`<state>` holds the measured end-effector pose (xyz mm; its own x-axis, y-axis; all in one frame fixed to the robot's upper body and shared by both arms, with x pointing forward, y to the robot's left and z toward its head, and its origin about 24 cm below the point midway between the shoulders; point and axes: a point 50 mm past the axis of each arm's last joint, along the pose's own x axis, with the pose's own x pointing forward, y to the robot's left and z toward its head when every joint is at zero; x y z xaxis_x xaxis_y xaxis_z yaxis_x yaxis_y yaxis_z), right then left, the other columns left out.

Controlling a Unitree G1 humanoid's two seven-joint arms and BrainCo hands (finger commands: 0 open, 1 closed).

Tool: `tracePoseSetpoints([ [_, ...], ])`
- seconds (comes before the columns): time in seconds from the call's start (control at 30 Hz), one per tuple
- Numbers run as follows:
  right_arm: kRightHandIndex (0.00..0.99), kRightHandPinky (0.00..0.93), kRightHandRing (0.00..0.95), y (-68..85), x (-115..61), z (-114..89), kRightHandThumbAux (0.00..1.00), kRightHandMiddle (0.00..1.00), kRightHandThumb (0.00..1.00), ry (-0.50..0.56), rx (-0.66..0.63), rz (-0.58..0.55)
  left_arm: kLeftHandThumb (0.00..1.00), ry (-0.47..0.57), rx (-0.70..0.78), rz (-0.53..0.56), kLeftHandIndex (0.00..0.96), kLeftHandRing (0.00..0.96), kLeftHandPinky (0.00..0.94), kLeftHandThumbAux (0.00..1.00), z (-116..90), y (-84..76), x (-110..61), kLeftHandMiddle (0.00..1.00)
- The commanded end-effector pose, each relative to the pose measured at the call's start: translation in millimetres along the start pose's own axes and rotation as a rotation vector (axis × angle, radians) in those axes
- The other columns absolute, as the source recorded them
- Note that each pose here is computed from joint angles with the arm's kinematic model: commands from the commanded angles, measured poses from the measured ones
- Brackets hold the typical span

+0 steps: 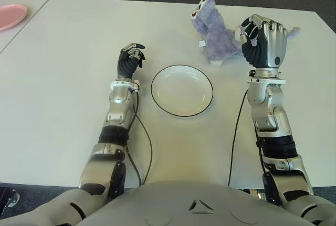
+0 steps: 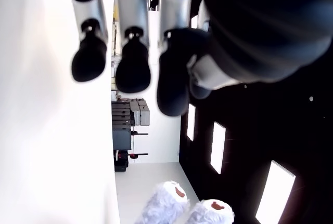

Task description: Put the doll into the plate.

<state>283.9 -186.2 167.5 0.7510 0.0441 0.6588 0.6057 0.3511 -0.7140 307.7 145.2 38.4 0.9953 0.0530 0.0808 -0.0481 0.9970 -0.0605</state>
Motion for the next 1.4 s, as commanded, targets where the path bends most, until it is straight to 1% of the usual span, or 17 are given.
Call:
tracePoseSetpoints([
  [0.03, 0.422, 0.501, 0.536, -0.8, 3.6, -3.0, 0.705, 0.534, 0.712, -0.058, -0.020, 0.036, 0.714, 0.221, -0.049, 0.051, 0.444, 0.758, 0.722, 0.700, -52.6, 3.8, -36.9, 0.738],
  [0.13, 0.420, 0.428, 0.477, -1.3, 4.8, -5.8, 0.706, 0.485, 0.708, -0.086, -0.038, 0.053, 0.715, 0.220, -0.049, 0.048, 0.444, 0.760, 0.723, 0.700, -52.5, 3.6, -37.0, 0.740],
  [0.17, 0.419, 0.420, 0.471, -1.6, 5.6, -7.7, 0.706, 0.479, 0.707, -0.097, -0.044, 0.064, 0.715, 0.220, -0.048, 0.047, 0.444, 0.760, 0.723, 0.700, -52.5, 3.6, -37.1, 0.740],
  [0.23, 0.416, 0.367, 0.409, -2.1, 7.7, -10.9, 0.708, 0.421, 0.701, -0.120, -0.063, 0.090, 0.715, 0.219, -0.047, 0.046, 0.444, 0.759, 0.725, 0.700, -52.4, 3.8, -36.6, 0.740],
  [0.27, 0.416, 0.358, 0.397, -2.6, 8.9, -12.6, 0.708, 0.410, 0.700, -0.132, -0.076, 0.107, 0.715, 0.219, -0.046, 0.047, 0.444, 0.759, 0.725, 0.700, -52.5, 4.0, -36.4, 0.740],
  [0.3, 0.363, 0.337, 0.364, -2.9, 9.6, -13.6, 0.630, 0.375, 0.639, -0.140, -0.084, 0.117, 0.714, 0.220, -0.045, 0.048, 0.444, 0.759, 0.726, 0.700, -52.5, 4.0, -36.3, 0.740],
  [0.33, 0.330, 0.323, 0.342, -3.1, 10.0, -14.2, 0.580, 0.353, 0.599, -0.144, -0.087, 0.122, 0.714, 0.220, -0.044, 0.048, 0.444, 0.759, 0.727, 0.700, -52.5, 4.1, -36.3, 0.740],
  [0.37, 0.318, 0.318, 0.335, -3.7, 10.8, -15.7, 0.562, 0.345, 0.584, -0.146, -0.087, 0.141, 0.714, 0.220, -0.043, 0.049, 0.444, 0.759, 0.727, 0.700, -52.6, 4.1, -36.3, 0.741],
  [0.4, 0.275, 0.278, 0.293, -4.0, 11.4, -16.6, 0.522, 0.301, 0.557, -0.146, -0.086, 0.154, 0.714, 0.221, -0.042, 0.049, 0.444, 0.759, 0.728, 0.700, -52.7, 4.1, -36.3, 0.741],
  [0.47, 0.237, 0.243, 0.256, -4.8, 12.2, -18.4, 0.488, 0.263, 0.533, -0.145, -0.086, 0.185, 0.714, 0.220, -0.041, 0.049, 0.444, 0.760, 0.728, 0.700, -52.7, 4.1, -36.3, 0.741],
  [0.53, 0.168, 0.170, 0.177, -6.7, 13.4, -21.1, 0.434, 0.183, 0.495, -0.146, -0.101, 0.243, 0.713, 0.218, -0.040, 0.047, 0.444, 0.759, 0.729, 0.700, -52.5, 3.9, -36.4, 0.740],
  [0.73, 0.061, 0.069, 0.057, -10.3, 15.8, -27.0, 0.334, 0.061, 0.447, -0.141, -0.116, 0.373, 0.713, 0.218, -0.036, 0.041, 0.443, 0.757, 0.723, 0.701, -52.6, 3.3, -36.1, 0.738],
  [0.83, 0.032, 0.046, 0.022, -12.2, 17.3, -30.0, 0.302, 0.025, 0.436, -0.146, -0.140, 0.436, 0.713, 0.218, -0.037, 0.041, 0.443, 0.756, 0.723, 0.701, -52.8, 3.4, -36.2, 0.736],
  [0.97, 0.008, 0.011, 0.005, -13.3, 20.0, -35.0, 0.259, 0.006, 0.421, -0.150, -0.154, 0.505, 0.713, 0.217, -0.040, 0.043, 0.443, 0.755, 0.727, 0.701, -53.0, 3.3, -35.8, 0.733],
  [1.1, 0.001, 0.002, 0.001, -13.6, 21.2, -36.7, 0.224, 0.001, 0.406, -0.160, -0.158, 0.544, 0.713, 0.216, -0.042, 0.044, 0.443, 0.757, 0.725, 0.701, -53.0, 3.4, -35.8, 0.734],
  [1.23, 0.000, 0.000, 0.000, -12.0, 24.9, -43.1, 0.190, 0.000, 0.395, -0.176, -0.173, 0.592, 0.714, 0.217, -0.049, 0.047, 0.443, 0.757, 0.728, 0.701, -53.1, 3.1, -35.1, 0.735],
  [1.4, 0.000, 0.000, 0.000, -7.3, 30.3, -49.3, 0.177, 0.000, 0.402, -0.181, -0.187, 0.617, 0.715, 0.214, -0.051, 0.048, 0.444, 0.756, 0.725, 0.700, -52.7, 3.1, -34.8, 0.735],
])
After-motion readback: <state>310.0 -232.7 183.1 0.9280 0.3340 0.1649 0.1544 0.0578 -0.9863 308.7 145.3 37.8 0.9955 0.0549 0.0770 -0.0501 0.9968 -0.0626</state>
